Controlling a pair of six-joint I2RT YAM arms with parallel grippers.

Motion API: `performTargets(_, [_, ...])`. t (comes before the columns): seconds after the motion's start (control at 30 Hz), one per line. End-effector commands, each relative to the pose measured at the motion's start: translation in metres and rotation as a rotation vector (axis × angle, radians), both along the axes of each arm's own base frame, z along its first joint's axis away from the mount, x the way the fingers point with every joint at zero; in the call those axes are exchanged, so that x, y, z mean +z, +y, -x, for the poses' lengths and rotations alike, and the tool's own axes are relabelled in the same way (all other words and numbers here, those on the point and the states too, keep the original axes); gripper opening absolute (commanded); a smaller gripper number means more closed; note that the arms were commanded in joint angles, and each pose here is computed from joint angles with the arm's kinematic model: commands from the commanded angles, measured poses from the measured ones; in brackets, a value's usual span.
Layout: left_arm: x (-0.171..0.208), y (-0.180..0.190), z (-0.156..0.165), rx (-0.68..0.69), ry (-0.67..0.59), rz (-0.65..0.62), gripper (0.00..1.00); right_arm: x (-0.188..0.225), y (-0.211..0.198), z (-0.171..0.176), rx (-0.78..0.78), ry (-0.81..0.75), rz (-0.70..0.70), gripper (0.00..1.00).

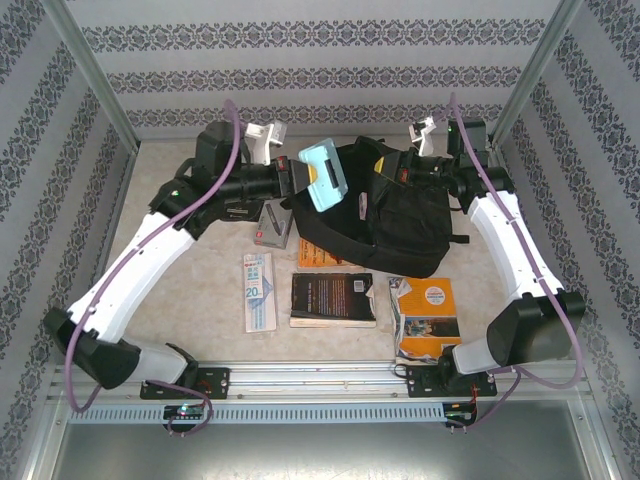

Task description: Pack the student bag

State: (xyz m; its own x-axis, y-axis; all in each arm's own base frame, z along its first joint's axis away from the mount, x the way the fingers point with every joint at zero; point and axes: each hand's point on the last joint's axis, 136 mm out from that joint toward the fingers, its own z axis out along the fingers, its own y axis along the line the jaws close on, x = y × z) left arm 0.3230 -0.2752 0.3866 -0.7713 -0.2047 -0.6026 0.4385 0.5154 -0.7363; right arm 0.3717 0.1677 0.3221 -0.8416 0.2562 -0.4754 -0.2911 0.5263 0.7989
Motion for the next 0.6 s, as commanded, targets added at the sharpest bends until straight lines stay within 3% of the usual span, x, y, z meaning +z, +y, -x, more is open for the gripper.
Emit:
performTargets(0.0, [0.002,-0.016,-0.029,-0.049,-0.006,0.187,0.00,0.029,0.009,0.006,0.101,-0.112,-0.086,0.00])
performTargets(0.27, [-0.042,-0.041,-0.060,-0.104,0.101,0.402,0.00,0.037,0.014,0.009,0.143,-0.117,-0.142,0.00])
performTargets(0.57, [-0.110,-0.068,-0.076,-0.090,0.210,0.355,0.00,0.055,0.022,0.011,0.180,-0.137,-0.183,0.00])
